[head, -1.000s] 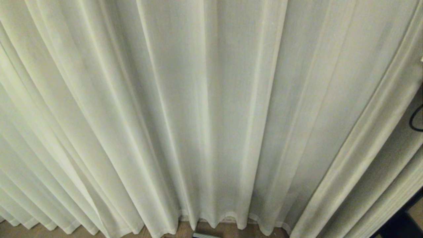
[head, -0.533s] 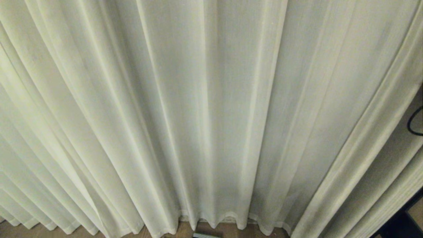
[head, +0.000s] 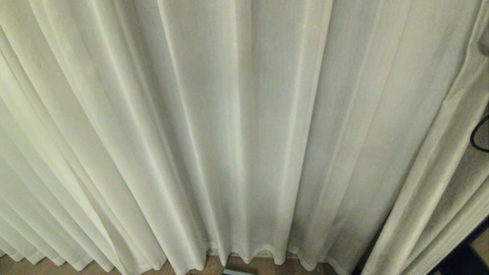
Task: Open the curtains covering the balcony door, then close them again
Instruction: Close the outer curtains on both sides
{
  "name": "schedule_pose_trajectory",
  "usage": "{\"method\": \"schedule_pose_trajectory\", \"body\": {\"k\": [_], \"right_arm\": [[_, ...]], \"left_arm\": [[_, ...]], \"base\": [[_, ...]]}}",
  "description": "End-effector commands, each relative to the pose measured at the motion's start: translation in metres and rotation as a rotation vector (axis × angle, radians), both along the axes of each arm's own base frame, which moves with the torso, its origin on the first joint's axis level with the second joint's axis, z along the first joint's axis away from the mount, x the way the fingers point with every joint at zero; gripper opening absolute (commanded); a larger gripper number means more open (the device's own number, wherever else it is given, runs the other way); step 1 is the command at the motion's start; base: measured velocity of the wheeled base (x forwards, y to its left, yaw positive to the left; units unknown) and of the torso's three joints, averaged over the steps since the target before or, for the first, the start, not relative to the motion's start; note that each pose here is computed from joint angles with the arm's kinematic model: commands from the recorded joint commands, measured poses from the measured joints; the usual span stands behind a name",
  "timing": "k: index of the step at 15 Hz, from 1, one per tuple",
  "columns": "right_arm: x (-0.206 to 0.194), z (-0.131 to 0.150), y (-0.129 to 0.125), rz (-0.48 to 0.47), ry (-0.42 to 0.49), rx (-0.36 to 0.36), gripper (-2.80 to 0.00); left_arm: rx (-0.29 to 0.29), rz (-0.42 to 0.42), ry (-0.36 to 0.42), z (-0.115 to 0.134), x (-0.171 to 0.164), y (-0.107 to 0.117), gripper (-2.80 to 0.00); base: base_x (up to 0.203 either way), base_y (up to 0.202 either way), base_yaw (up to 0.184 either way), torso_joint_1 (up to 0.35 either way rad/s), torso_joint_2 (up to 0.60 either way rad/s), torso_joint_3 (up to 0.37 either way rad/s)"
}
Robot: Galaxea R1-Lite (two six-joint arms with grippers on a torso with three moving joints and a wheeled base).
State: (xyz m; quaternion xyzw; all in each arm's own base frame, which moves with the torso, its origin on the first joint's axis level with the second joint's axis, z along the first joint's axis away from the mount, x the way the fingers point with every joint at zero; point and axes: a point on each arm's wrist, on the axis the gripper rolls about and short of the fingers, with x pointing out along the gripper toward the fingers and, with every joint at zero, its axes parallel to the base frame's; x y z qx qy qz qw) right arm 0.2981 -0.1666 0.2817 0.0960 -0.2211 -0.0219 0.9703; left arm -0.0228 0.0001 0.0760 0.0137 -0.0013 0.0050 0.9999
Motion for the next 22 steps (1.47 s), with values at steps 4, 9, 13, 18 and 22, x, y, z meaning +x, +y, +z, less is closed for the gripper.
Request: {"method": "schedule_pose_trajectory", "body": {"k": [4, 9, 13, 18, 22], "right_arm": [[-0.014, 0.019, 0.032, 0.067, -0.049, -0.024, -2.8], [-0.032, 0.024, 0.067, 0.146, -0.056, -0.028, -2.8], [-0.043, 0.023, 0.098, 0.227, -0.061, -0.038, -2.8], [-0.044, 0.02, 0.138, 0.33, -0.133, -0.129, -2.8], [-0.038, 0.018, 0.171, 0.312, -0.149, -0.161, -2.8]], "left_arm": [[0.0, 0.001, 0.0, 0.0, 0.0, 0.0, -2.8], [0.0, 0.001, -0.002, 0.0, 0.0, 0.0, -2.8], [0.0, 0.002, -0.002, 0.0, 0.0, 0.0, -2.8], [0.0, 0.001, 0.0, 0.0, 0.0, 0.0, -2.8], [0.0, 0.002, 0.0, 0.0, 0.0, 0.0, -2.8]], "base": [[0.0, 0.0, 0.0, 0.0, 0.0, 0.0], [0.0, 0.0, 0.0, 0.0, 0.0, 0.0], [0.0, 0.0, 0.0, 0.0, 0.0, 0.0], [0.0, 0.0, 0.0, 0.0, 0.0, 0.0], [0.0, 0.0, 0.0, 0.0, 0.0, 0.0]]}}
